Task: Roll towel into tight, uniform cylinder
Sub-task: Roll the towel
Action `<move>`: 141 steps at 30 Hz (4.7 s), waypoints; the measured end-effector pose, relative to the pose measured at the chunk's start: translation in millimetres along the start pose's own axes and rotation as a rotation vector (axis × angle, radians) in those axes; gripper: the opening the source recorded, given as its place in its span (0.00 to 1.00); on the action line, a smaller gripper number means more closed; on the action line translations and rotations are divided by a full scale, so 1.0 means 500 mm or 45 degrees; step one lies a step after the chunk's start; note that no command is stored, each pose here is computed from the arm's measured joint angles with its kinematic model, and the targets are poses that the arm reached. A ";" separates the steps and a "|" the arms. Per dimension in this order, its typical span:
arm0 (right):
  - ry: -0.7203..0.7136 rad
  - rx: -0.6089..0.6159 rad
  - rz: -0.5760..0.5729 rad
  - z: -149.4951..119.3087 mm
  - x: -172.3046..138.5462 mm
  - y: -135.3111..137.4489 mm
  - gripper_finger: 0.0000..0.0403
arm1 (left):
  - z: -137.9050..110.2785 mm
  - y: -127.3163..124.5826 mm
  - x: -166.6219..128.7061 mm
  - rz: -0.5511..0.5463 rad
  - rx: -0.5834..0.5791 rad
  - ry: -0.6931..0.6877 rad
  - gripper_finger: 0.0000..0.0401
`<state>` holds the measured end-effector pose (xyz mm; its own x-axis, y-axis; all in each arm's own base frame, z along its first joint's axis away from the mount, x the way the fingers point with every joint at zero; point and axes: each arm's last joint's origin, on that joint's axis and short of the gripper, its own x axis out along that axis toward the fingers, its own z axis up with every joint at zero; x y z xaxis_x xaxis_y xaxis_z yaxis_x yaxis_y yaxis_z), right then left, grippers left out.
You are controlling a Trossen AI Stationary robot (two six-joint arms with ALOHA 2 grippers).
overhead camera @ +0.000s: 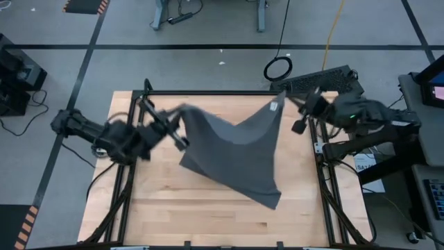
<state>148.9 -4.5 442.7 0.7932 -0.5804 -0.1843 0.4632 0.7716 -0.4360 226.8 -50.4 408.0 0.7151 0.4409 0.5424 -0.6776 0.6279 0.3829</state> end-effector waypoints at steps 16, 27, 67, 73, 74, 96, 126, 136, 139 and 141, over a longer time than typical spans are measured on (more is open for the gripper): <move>-0.269 -0.408 -0.627 0.126 0.016 -0.115 0.00 | -0.091 0.193 0.155 0.159 0.137 -0.065 0.00; 0.362 -0.332 -0.385 0.002 0.098 -0.109 0.00 | -0.175 0.185 0.147 0.165 0.089 0.538 0.00; 1.270 0.071 0.287 -0.301 0.316 0.032 0.00 | -0.325 0.099 0.011 -0.400 -0.205 1.680 0.03; 1.213 0.089 0.262 -0.321 0.328 0.043 0.00 | -0.362 0.072 0.011 -0.435 -0.160 1.795 0.03; 1.207 0.092 0.260 -0.321 0.329 0.043 0.00 | -0.369 0.067 0.011 -0.447 -0.156 1.814 0.03; 1.209 0.081 0.281 -0.319 0.326 0.052 0.00 | -0.412 -0.098 -0.038 -0.650 -0.203 2.133 0.39; 1.207 0.054 0.295 -0.319 0.326 0.052 0.00 | -0.382 -0.197 -0.139 -0.635 0.223 1.743 0.03; 1.167 0.004 0.355 -0.285 0.268 0.062 0.00 | -0.189 -0.146 -0.072 -0.536 0.117 1.312 0.02; 1.025 0.023 0.356 -0.251 0.224 0.058 0.00 | -0.131 -0.113 -0.063 -0.477 0.125 1.184 0.01; 0.910 0.048 0.355 -0.228 0.191 0.054 0.00 | -0.101 -0.093 -0.056 -0.457 0.126 1.113 0.01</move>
<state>192.0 -68.7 312.8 0.4402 -0.3804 -0.8133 0.3067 0.9150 -0.2620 246.9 -59.5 337.1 0.7315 0.5811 -0.3565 -0.3750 0.7797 0.5014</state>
